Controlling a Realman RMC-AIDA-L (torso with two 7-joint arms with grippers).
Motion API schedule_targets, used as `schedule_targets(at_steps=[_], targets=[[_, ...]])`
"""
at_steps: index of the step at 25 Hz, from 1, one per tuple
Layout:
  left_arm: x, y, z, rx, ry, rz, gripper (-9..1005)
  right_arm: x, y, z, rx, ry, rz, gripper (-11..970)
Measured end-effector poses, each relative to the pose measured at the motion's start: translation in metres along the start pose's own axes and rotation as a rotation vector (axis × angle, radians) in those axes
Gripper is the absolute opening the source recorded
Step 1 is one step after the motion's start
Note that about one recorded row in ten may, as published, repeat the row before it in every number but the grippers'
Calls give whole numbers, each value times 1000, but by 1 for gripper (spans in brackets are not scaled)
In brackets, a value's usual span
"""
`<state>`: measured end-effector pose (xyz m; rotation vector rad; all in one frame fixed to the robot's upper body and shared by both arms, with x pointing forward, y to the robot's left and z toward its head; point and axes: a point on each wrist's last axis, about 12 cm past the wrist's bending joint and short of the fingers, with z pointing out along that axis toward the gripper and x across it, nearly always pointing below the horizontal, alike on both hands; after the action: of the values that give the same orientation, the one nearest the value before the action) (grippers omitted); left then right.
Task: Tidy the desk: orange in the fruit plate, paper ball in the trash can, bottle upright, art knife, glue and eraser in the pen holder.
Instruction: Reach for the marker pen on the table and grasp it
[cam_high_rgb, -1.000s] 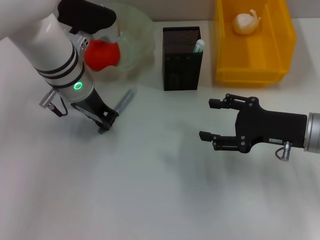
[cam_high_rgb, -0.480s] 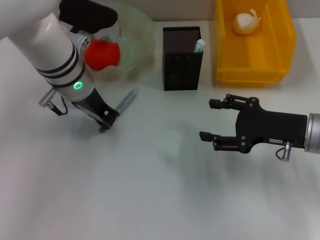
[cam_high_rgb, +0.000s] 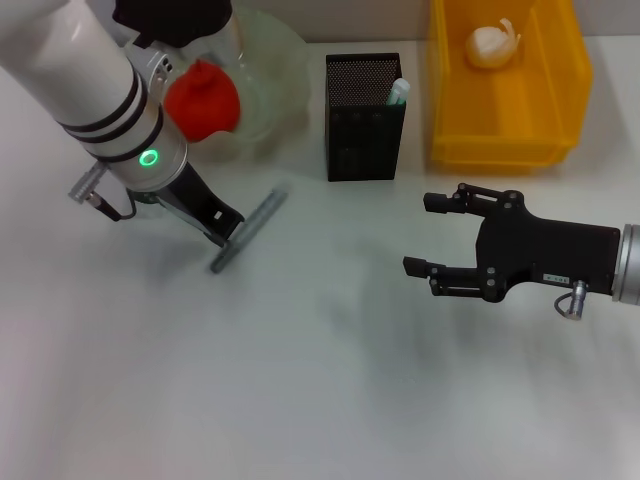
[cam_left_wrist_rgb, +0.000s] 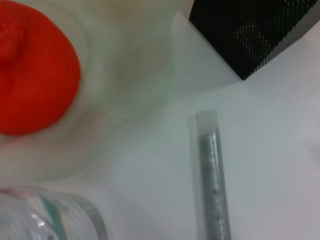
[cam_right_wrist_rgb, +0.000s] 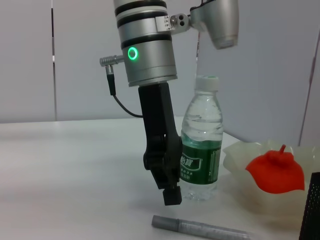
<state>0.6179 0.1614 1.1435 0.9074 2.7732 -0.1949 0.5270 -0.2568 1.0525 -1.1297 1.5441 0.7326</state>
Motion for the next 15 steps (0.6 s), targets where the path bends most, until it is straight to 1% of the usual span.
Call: schedule_targets(at_steps=[7, 8, 14, 15], targets=[[1, 3, -1, 15, 0, -21, -1, 0, 0, -1, 2, 0, 11, 790], [1, 3, -1, 30, -7, -32, 58, 0, 0, -1, 2, 0, 11, 790], [2, -1, 2, 52, -8, -17, 270, 0, 0, -1, 2, 0, 12, 790], [2, -2, 3, 49, -5, -12, 292, 0, 0, -1, 1, 0, 13, 790]])
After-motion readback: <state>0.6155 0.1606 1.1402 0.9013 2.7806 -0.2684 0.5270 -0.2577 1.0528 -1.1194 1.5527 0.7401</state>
